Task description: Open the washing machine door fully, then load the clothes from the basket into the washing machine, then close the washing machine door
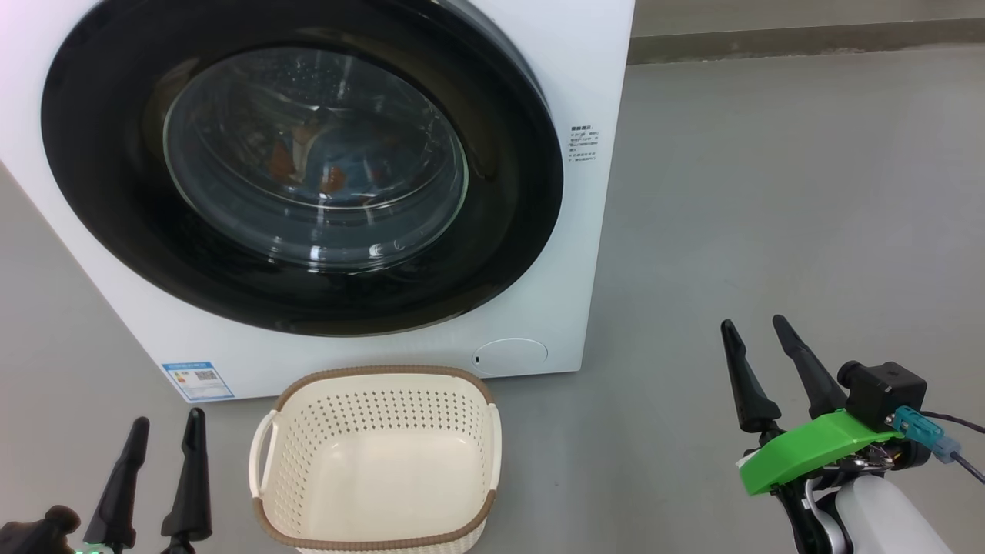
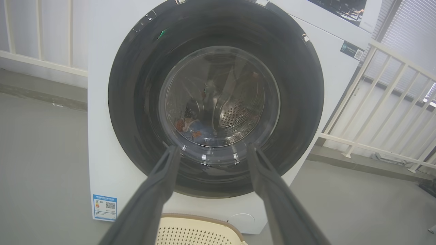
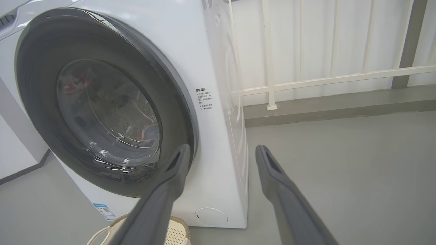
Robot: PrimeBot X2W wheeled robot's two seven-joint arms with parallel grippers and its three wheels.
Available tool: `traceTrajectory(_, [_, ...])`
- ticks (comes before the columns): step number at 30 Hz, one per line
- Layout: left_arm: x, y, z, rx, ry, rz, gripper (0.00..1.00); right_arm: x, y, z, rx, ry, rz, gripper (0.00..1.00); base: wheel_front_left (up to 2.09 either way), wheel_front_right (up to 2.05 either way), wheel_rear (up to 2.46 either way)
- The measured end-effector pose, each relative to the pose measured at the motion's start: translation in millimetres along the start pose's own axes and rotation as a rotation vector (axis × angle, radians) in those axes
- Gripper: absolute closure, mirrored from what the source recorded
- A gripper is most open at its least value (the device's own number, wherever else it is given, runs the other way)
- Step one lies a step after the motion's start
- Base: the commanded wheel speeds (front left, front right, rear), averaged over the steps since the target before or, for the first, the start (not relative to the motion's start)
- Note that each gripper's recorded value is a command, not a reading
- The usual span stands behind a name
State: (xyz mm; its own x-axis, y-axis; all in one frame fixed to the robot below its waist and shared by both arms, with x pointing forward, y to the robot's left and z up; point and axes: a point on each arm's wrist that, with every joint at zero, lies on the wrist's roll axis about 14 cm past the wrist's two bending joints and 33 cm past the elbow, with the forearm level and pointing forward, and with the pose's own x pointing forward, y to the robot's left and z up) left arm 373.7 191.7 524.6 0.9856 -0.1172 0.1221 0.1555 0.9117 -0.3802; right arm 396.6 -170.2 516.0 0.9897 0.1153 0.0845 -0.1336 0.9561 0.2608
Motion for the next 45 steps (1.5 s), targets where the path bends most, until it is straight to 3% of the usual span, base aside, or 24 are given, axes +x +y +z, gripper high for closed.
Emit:
traceTrajectory(7, [0, 0, -2, -0.002, 0.007, -0.002, 0.0, -1, -1, -1, -0.009, 0.002, -0.004, 0.0, 0.0, 0.0, 0.0])
traceTrajectory(8, [0, 0, -4, -0.003, 0.011, 0.001, 1.0, -1, -1, -3, -0.008, 0.008, -0.005, 1.0, 0.0, 0.0, 0.0])
traceTrajectory(16, [-13, -1, -40, -0.071, 0.1, 0.047, 1.0, -29, -5, -52, 0.039, 0.15, -0.051, 1.0, 0.0, 0.0, 0.0])
traceTrajectory(45, [-15, 12, -44, -0.309, 0.118, 0.145, 1.0, -22, -19, -41, 0.326, 0.12, -0.146, 1.0, 0.0, 0.0, 0.0])
